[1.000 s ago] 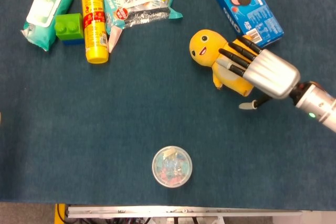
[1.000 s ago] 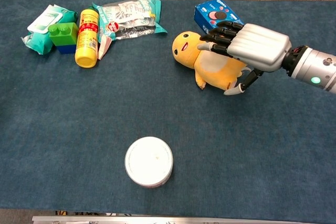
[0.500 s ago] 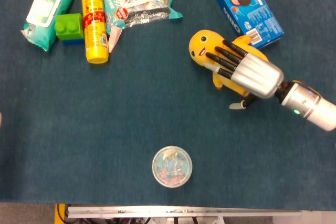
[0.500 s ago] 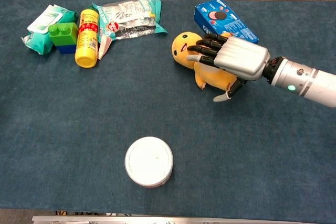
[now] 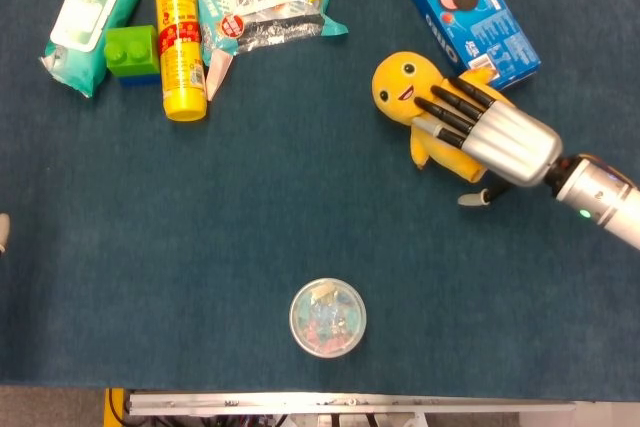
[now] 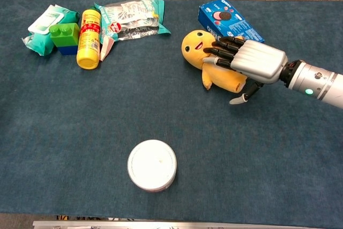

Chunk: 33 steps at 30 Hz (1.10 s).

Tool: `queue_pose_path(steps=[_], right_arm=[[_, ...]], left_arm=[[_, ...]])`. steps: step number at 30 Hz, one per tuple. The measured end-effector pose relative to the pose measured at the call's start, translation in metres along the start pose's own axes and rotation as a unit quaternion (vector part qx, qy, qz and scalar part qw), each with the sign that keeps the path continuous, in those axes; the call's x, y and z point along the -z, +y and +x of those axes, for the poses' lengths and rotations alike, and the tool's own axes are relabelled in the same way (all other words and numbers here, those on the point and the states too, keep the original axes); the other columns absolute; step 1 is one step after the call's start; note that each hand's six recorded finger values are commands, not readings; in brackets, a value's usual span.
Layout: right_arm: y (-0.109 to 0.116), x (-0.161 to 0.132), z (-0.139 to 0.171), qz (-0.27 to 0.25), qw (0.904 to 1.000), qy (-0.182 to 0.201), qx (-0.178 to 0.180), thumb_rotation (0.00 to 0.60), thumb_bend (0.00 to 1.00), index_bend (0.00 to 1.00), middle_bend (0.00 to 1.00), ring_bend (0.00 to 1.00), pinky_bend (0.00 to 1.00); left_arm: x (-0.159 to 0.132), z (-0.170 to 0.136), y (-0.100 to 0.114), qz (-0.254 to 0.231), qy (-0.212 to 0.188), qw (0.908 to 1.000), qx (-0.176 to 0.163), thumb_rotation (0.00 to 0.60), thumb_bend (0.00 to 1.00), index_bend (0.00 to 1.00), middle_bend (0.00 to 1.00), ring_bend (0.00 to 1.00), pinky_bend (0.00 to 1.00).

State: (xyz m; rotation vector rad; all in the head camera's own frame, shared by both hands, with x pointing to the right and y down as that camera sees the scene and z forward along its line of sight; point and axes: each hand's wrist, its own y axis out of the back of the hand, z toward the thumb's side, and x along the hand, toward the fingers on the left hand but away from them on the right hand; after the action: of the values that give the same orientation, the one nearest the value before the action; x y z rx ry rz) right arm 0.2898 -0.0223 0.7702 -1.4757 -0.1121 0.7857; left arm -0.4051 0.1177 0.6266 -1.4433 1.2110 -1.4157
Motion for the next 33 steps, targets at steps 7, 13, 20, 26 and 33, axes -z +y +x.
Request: queue_pose_path(steps=[7,13,20,26,33], right_arm=[[0.018,-0.007,-0.003,-0.014,0.9994,0.01,0.031,0.213,0.0,0.0,0.02,0.0,0.0],[0.018,-0.016,-0.007,-0.012,0.9993,0.022,0.026,0.214,0.0,0.0,0.02,0.0,0.0],[0.003,-0.011,-0.003,-0.002,0.9999,0.014,0.002,0.213,0.0,0.0,0.02,0.0,0.0],[-0.007,-0.001,0.004,0.004,0.9999,0.0,-0.014,0.213,0.0,0.0,0.02,0.0,0.0],[0.0,0.006,0.008,0.002,0.9999,-0.012,0.003,0.212,0.0,0.0,0.02,0.0,0.0]], left_arm=[[-0.002,0.001,-0.001,0.0,-0.003,1.0,0.003,0.6,0.33,0.2,0.24,0.21,0.16],[0.0,-0.001,-0.001,0.0,0.001,1.0,0.003,0.6,0.33,0.2,0.24,0.21,0.16],[0.001,0.0,-0.002,0.002,0.002,1.0,0.008,0.6,0.33,0.2,0.24,0.21,0.16],[-0.002,0.002,-0.004,0.0,-0.003,0.9999,0.011,0.6,0.33,0.2,0.24,0.21,0.16],[-0.003,0.004,-0.005,-0.002,-0.004,0.9999,0.013,0.6,0.33,0.2,0.24,0.21,0.16]])
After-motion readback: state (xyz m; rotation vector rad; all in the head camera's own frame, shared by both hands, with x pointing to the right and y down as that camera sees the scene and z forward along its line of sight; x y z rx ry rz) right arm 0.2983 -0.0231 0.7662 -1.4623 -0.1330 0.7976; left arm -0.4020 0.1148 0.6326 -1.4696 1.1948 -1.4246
